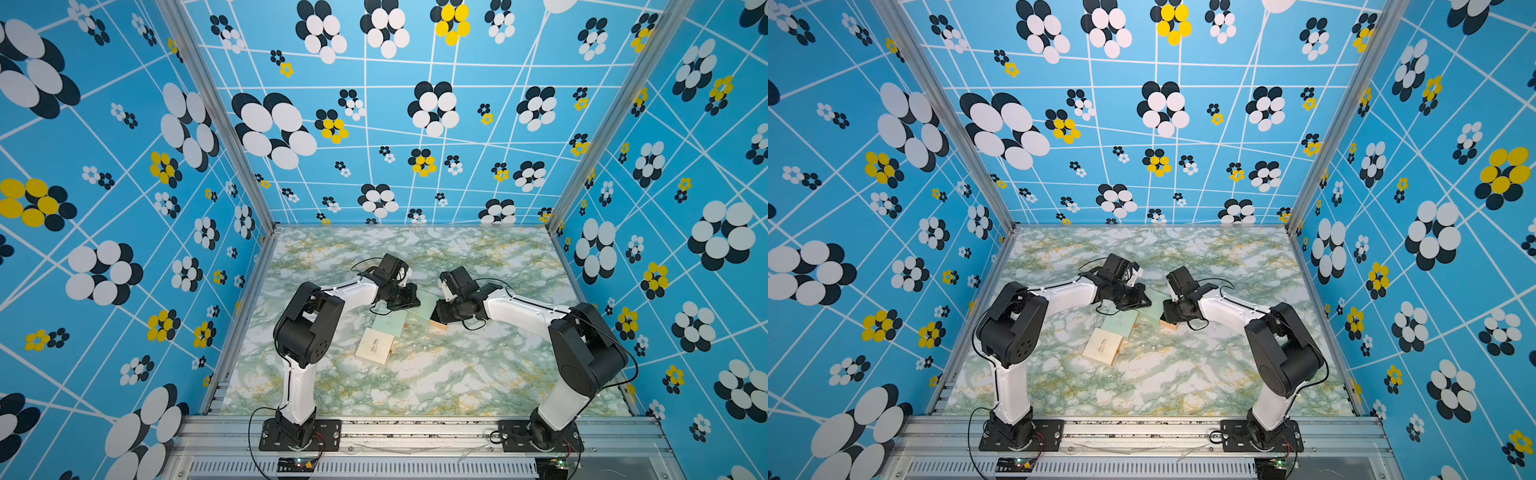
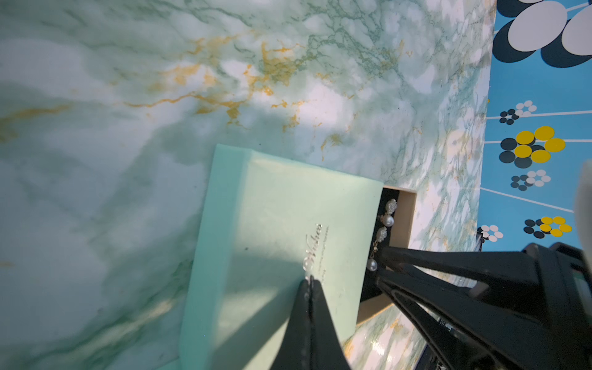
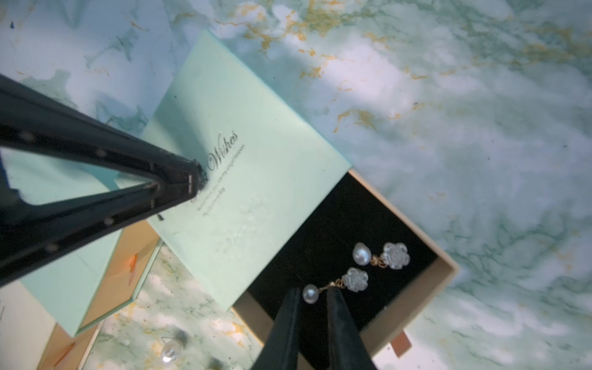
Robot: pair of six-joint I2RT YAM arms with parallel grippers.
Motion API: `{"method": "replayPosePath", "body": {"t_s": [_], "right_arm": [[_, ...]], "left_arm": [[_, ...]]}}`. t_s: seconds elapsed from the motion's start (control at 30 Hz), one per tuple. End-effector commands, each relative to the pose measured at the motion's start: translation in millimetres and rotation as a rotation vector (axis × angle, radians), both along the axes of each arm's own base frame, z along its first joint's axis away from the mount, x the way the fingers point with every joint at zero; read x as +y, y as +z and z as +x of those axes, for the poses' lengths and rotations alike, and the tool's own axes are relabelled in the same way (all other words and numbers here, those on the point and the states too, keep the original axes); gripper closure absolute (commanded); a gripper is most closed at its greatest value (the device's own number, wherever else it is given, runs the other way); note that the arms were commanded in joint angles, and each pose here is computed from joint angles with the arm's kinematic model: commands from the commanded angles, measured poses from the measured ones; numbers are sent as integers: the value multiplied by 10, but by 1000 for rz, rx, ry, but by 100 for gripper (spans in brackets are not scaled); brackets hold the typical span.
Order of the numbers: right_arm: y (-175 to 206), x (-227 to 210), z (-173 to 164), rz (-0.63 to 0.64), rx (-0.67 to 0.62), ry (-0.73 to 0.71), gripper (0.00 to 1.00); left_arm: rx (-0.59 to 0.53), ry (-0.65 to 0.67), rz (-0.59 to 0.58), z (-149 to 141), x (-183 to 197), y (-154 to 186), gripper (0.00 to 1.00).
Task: Take out the earrings from the drawer-style jewelry box
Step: Pick up the earring from the drawer.
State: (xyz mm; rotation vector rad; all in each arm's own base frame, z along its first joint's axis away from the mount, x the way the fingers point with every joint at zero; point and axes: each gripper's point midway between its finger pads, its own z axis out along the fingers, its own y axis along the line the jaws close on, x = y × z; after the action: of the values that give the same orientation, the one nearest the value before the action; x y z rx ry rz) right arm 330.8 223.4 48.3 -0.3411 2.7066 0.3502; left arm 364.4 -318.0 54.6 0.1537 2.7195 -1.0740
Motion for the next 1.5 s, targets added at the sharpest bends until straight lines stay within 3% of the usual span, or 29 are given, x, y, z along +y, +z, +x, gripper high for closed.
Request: {"method": "replayPosePath", "body": {"t_s": [0.0,1.47], "right_arm": [[15,71,58,-3,-16,14,80],[-131,48,64,-12,-2,-15,81]], "left_arm": [[119,30,131,-202,274,-423,100],[120,28,135,-214,286,-433,100]]}}
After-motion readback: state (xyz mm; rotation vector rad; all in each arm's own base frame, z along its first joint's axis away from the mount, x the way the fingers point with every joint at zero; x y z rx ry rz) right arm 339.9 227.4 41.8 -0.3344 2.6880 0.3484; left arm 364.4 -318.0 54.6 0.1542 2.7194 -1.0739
